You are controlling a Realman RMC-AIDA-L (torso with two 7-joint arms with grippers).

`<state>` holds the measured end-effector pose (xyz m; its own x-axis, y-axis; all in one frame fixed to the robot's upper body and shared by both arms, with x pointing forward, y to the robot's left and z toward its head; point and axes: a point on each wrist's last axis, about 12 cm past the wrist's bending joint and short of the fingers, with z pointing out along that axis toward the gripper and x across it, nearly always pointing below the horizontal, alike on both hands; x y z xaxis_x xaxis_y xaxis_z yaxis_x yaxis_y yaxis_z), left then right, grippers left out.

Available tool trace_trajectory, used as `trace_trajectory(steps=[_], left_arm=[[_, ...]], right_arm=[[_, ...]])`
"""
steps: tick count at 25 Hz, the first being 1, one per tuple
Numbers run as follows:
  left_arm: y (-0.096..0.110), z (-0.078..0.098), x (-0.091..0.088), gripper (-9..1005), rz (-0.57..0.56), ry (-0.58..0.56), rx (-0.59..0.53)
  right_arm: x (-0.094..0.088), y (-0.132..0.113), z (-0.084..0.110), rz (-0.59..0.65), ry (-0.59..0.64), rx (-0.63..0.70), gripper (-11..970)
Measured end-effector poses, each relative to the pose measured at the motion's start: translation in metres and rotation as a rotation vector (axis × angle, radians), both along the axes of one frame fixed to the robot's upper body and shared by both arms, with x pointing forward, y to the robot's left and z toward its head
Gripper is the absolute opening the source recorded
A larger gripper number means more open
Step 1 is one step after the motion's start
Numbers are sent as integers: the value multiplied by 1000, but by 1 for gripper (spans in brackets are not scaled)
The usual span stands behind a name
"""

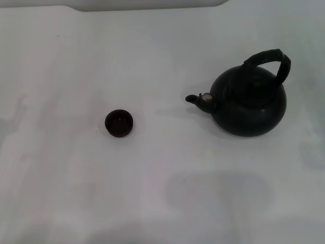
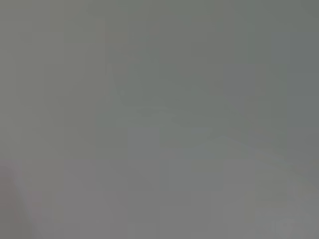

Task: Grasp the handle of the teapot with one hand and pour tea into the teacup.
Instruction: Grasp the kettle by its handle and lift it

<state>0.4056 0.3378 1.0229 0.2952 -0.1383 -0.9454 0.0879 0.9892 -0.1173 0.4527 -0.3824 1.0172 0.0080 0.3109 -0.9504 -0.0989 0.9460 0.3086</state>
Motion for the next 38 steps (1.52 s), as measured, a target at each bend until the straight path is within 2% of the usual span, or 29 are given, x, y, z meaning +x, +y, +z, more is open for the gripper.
trace_trajectory(steps=[4, 9, 14, 20, 26, 27, 34, 38], left_arm=[[13, 3, 6, 886, 117, -23, -33], [13, 5, 23, 885, 126, -18, -41], [11, 5, 35, 886, 115, 4, -42], [10, 4, 39, 885, 111, 22, -43], [10, 2, 36, 885, 115, 34, -44], [10, 2, 36, 886, 115, 36, -46], [10, -2, 27, 886, 124, 52, -51], [11, -3, 25, 885, 124, 54, -54]], right_arm=[[-24, 12, -3, 125, -20, -87, 583], [-59, 28, -7, 229, -63, -161, 577], [-65, 37, -12, 297, -41, -161, 570], [-54, 50, -15, 370, -32, -208, 563], [-29, 64, -11, 459, -41, -231, 556], [-20, 66, -13, 465, -20, -249, 556], [4, 73, -11, 479, -2, -292, 558], [10, 72, -8, 476, -10, -300, 555]])
